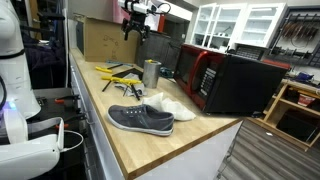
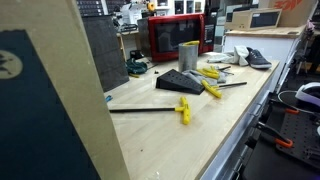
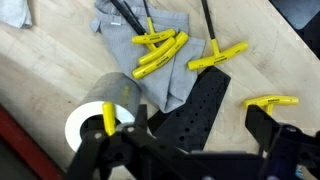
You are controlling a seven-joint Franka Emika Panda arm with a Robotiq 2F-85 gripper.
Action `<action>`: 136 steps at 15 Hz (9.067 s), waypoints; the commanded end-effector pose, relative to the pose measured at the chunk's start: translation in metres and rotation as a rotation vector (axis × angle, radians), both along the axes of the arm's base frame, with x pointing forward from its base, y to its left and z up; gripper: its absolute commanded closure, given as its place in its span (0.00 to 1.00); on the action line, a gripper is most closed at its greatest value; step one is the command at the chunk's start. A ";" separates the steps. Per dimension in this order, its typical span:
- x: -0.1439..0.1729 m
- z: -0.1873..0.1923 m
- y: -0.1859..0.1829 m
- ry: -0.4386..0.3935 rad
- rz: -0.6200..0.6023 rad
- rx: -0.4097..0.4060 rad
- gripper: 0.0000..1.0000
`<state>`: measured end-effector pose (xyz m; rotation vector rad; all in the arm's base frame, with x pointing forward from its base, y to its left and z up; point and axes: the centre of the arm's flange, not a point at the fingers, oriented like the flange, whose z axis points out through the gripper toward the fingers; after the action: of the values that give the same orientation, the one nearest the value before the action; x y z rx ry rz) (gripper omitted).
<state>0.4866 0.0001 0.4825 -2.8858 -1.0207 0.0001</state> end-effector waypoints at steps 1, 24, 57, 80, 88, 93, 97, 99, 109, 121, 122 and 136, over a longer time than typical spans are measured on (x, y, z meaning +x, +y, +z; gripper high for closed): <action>0.042 0.006 -0.008 0.022 0.039 -0.006 0.00; 0.143 -0.065 0.000 0.160 0.126 -0.093 0.00; 0.082 0.047 0.026 0.017 0.176 -0.185 0.96; 0.031 -0.034 0.121 0.226 0.737 -0.037 0.96; 0.040 -0.076 0.151 0.262 0.884 -0.095 0.96; 0.052 -0.096 0.160 0.240 0.908 -0.118 0.96; 0.051 -0.114 0.175 0.226 0.921 -0.104 0.96; 0.050 -0.120 0.183 0.226 0.926 -0.094 0.96; 0.045 -0.124 0.185 0.228 0.939 -0.108 0.96; 0.043 -0.130 0.186 0.149 0.905 -0.119 0.60; 0.042 -0.130 0.187 0.144 0.899 -0.119 0.58; 0.002 -0.055 0.176 0.027 0.683 -0.087 0.00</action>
<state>0.5170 0.1875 0.3962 -2.3619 -2.0521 0.1494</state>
